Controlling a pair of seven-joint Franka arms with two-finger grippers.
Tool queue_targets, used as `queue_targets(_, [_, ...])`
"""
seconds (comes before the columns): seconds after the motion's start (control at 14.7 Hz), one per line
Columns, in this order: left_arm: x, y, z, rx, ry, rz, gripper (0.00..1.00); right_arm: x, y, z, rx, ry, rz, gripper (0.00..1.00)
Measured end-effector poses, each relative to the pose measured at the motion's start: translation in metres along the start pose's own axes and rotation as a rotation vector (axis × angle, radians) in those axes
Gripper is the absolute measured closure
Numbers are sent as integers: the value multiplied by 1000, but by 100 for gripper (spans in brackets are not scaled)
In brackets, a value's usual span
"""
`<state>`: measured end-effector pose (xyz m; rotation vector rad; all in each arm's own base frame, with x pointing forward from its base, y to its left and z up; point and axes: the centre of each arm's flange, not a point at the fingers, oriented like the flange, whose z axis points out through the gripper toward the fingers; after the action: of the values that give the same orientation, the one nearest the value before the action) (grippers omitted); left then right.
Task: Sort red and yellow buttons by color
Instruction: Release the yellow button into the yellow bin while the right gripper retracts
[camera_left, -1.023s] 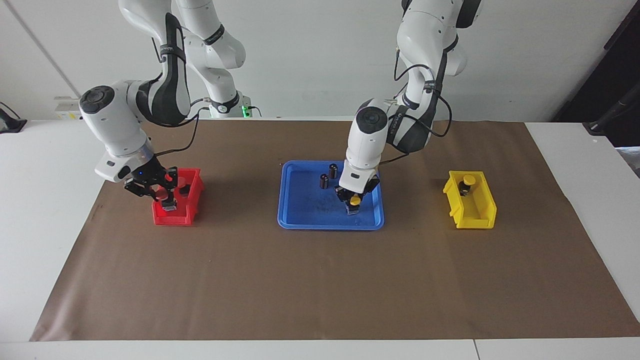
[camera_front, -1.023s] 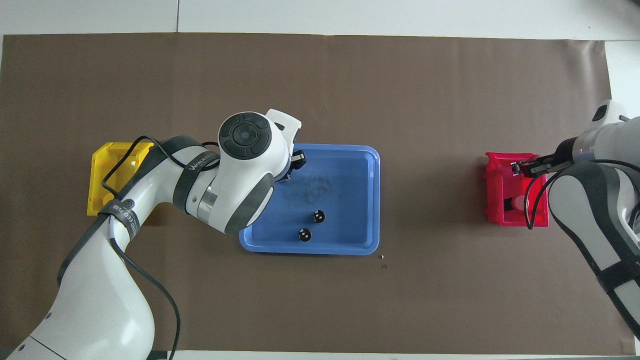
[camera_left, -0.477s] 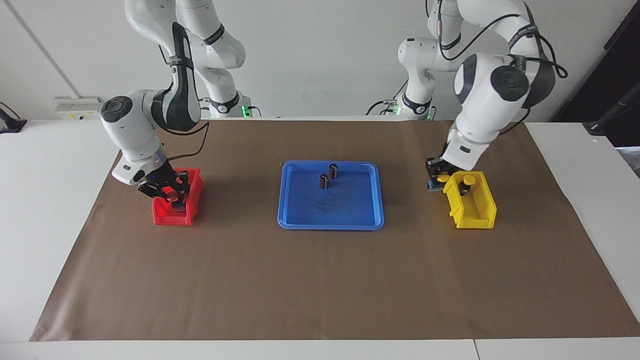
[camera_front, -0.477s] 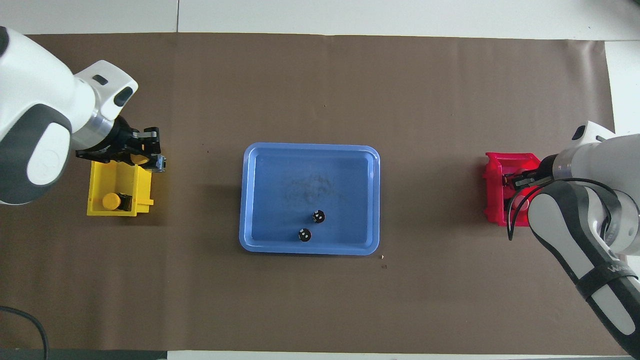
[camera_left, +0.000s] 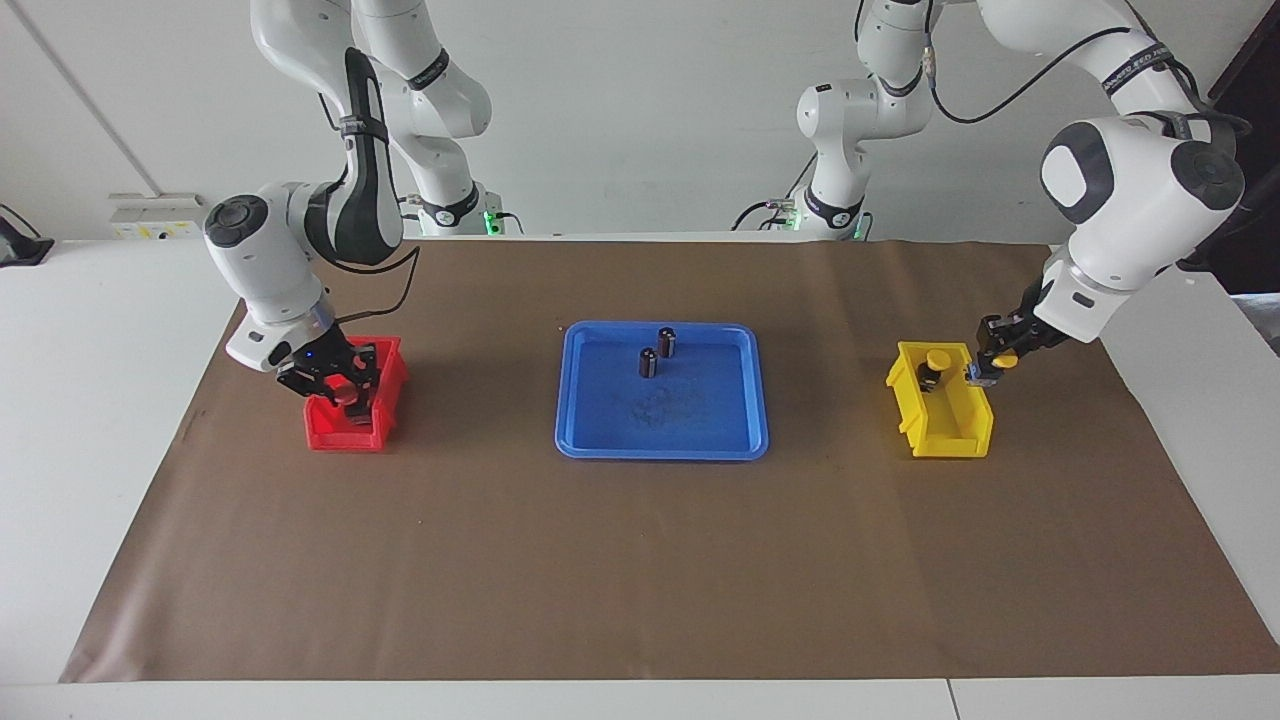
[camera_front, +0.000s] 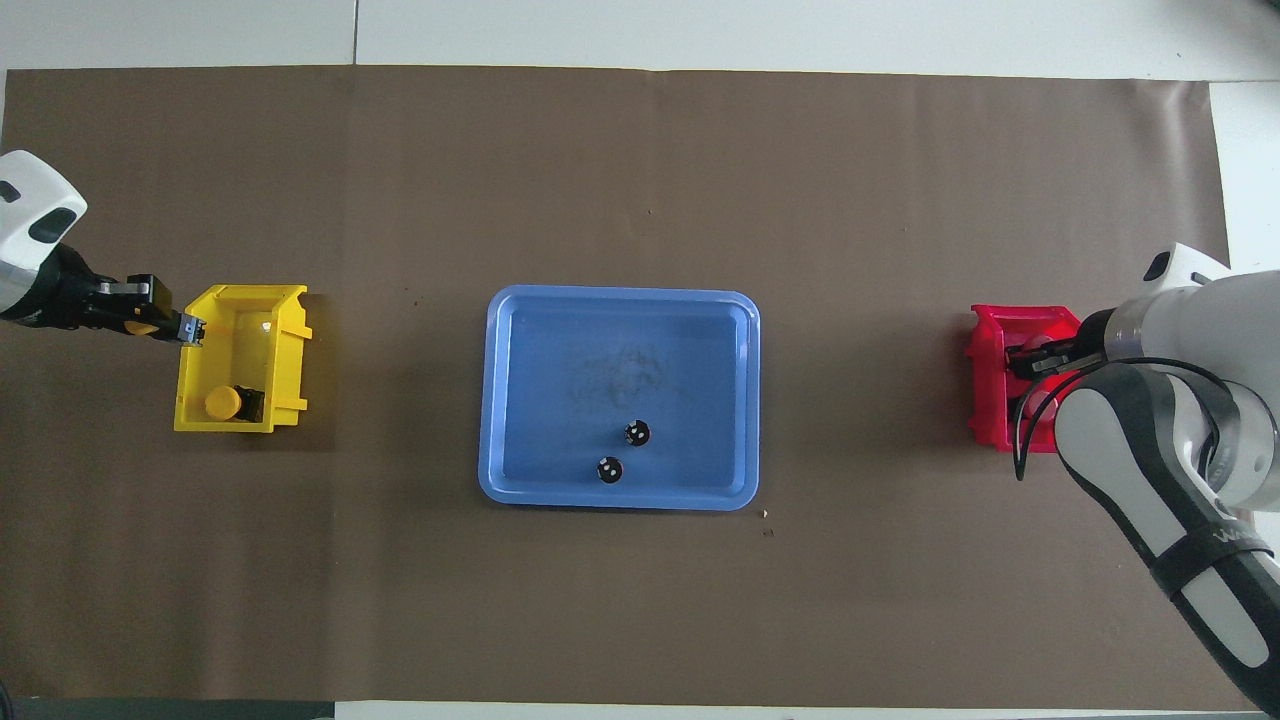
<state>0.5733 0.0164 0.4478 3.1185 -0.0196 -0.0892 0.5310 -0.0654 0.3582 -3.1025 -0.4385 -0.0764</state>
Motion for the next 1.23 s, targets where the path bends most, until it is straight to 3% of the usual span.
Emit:
queue_targets(0.2, [-1, 7, 14, 1, 12, 12, 59, 18, 4, -46, 25, -50, -5, 29])
queue_targets(0.41, [-3, 10, 34, 3, 42, 17, 59, 30, 4, -109, 39, -85, 45, 1])
queue_targets(0.75, [-7, 9, 53, 3, 48, 14, 59, 26, -7, -221, 40, -143, 126, 0])
queue_targets(0.89, [-7, 9, 58, 4, 54, 14, 59, 20, -1, -253, 33, -137, 153, 0])
queue_targets(1.23, [-7, 17, 78, 5, 63, 12, 59, 17, 15, -269, -18, -142, 192, 0])
